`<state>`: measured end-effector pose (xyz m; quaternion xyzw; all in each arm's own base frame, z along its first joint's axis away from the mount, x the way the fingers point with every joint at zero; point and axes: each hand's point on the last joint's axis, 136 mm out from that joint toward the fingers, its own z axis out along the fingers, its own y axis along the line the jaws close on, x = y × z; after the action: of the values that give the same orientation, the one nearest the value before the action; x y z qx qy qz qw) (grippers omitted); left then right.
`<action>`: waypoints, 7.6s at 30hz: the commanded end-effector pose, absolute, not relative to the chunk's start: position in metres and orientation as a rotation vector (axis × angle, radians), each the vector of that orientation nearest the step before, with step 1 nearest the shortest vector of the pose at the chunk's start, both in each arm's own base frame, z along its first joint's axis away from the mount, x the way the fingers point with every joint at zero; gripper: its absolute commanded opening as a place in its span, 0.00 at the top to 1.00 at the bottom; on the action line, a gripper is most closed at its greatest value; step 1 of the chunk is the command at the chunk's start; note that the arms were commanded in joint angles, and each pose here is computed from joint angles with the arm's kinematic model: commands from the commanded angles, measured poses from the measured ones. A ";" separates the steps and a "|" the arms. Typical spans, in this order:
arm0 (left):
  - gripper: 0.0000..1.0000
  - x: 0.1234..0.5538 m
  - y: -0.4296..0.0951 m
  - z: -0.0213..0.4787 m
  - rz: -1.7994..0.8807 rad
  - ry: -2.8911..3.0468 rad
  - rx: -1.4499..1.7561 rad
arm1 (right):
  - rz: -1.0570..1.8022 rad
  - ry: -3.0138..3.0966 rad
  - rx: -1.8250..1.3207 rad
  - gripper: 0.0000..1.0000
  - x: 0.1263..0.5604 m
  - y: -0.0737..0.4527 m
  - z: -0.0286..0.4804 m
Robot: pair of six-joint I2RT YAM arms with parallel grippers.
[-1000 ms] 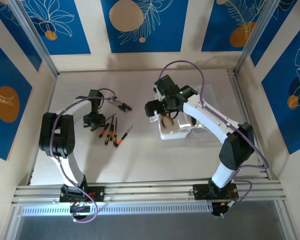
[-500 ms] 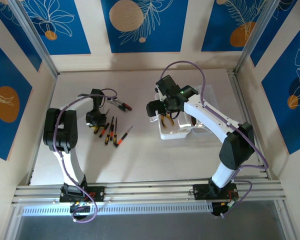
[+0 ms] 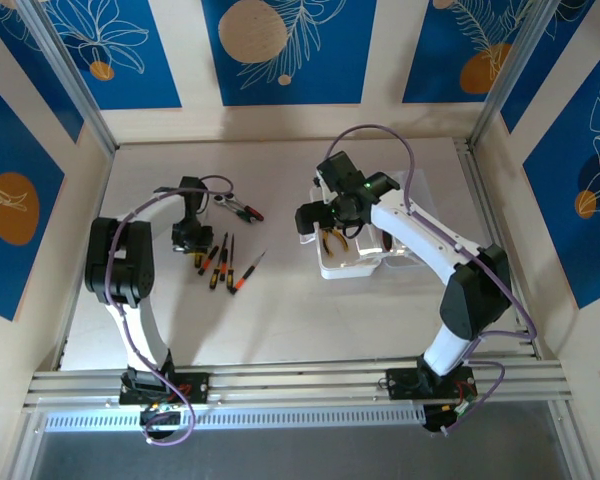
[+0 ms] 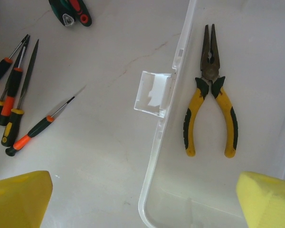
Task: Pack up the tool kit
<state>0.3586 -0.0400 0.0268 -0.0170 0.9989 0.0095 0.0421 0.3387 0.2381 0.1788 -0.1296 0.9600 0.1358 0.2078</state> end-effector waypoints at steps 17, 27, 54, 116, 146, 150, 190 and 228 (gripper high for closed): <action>1.00 0.370 -0.224 0.265 -1.331 2.255 0.175 | 1.229 2.323 -0.261 0.02 0.345 0.300 0.282; 1.00 0.345 -0.289 0.277 -1.476 2.202 0.354 | 1.271 2.292 -0.161 0.25 0.376 0.300 0.281; 1.00 0.332 -0.312 0.273 -1.522 2.230 0.431 | 1.319 2.281 -0.173 1.00 0.384 0.307 0.277; 0.44 0.318 -0.067 0.070 -0.171 2.931 -0.047 | 0.072 2.674 -0.217 0.01 0.393 0.099 0.239; 0.94 0.345 -0.062 0.015 -0.126 3.050 -0.082 | 0.266 2.659 -0.253 0.01 0.389 0.138 0.231; 1.00 0.343 -0.066 0.046 -0.178 2.988 -0.074 | 0.355 2.613 -0.253 0.01 0.374 0.145 0.245; 1.00 0.311 -0.313 0.286 -1.521 2.114 0.598 | 1.227 2.431 -0.096 0.49 0.362 0.310 0.257; 0.00 0.362 -0.108 0.138 -0.415 2.761 0.015 | -0.503 2.719 -0.042 1.00 0.394 -0.040 0.180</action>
<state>0.3630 -0.1148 0.1466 0.0084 0.9690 -0.1614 0.1869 0.3936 -0.0273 0.1813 0.0111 0.9720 -0.1281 0.1969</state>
